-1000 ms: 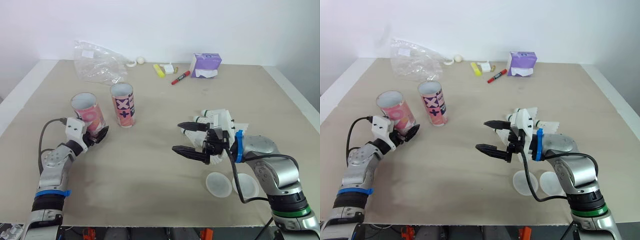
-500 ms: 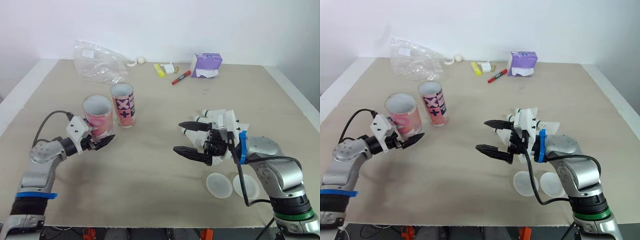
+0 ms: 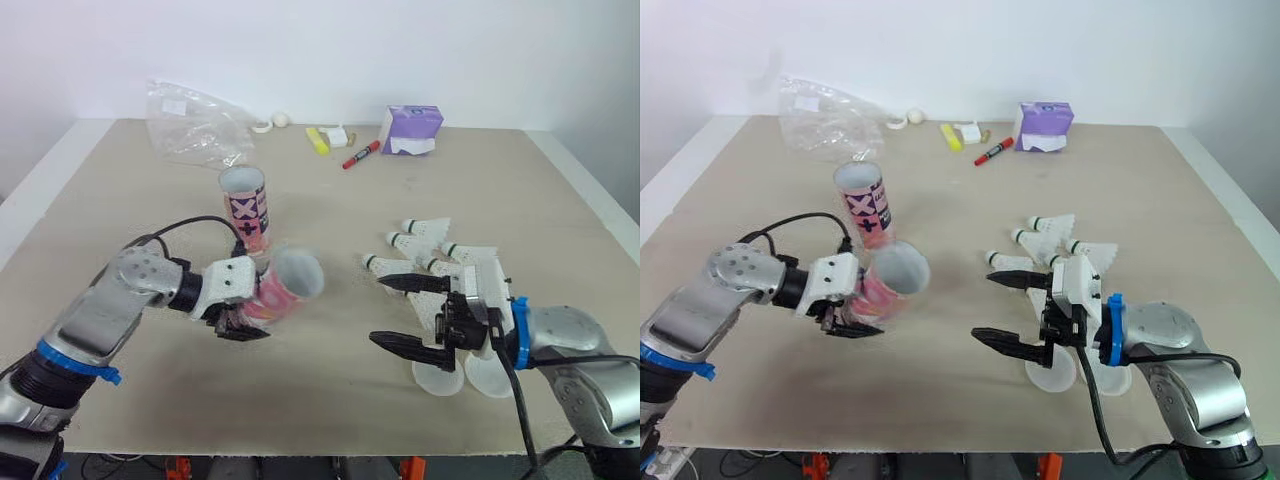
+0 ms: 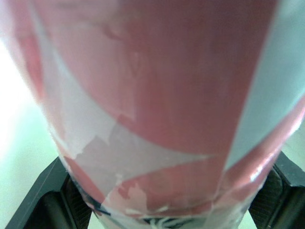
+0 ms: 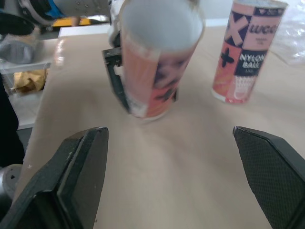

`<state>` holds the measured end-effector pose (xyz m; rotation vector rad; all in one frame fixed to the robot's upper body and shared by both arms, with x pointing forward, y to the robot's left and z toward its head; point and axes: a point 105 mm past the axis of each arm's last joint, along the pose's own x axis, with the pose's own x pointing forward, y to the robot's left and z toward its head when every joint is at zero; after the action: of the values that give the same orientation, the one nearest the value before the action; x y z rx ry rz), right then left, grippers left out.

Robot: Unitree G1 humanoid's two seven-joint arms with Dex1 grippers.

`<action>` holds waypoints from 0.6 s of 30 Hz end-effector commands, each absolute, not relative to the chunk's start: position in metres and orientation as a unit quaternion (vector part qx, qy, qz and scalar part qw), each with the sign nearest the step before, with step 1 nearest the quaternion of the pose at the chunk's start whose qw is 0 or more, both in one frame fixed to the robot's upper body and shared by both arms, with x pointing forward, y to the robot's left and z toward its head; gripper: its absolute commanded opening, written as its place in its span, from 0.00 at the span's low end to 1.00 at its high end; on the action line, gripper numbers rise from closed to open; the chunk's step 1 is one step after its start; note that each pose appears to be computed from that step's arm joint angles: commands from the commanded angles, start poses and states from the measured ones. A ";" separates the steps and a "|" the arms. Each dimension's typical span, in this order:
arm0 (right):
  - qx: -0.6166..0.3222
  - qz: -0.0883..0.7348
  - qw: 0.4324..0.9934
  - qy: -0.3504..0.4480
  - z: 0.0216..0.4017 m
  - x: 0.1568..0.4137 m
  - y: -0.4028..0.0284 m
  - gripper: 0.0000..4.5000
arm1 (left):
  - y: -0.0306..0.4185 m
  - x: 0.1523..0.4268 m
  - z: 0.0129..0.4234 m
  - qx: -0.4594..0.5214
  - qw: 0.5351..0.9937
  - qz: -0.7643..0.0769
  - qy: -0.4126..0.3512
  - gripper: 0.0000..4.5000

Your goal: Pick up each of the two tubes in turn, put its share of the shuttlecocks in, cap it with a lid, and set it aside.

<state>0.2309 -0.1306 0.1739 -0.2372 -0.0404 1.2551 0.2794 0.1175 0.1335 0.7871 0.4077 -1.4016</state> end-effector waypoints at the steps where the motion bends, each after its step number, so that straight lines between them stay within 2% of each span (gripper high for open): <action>1: -0.127 0.576 0.807 -0.044 0.183 0.226 -0.131 1.00 | 0.112 0.279 0.138 0.384 0.653 -0.621 0.202 0.85; 10: -0.119 0.572 0.811 -0.037 0.178 0.223 -0.131 1.00 | 0.101 0.279 0.136 0.423 0.624 -0.618 0.222 0.85; 18: -0.097 0.557 0.824 -0.041 0.184 0.225 -0.133 1.00 | 0.092 0.279 0.136 0.426 0.623 -0.618 0.218 0.85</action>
<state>0.2277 -0.1322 0.1689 -0.2031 -0.0320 1.2040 0.2819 0.0971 0.1372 0.9602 0.5008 -1.4076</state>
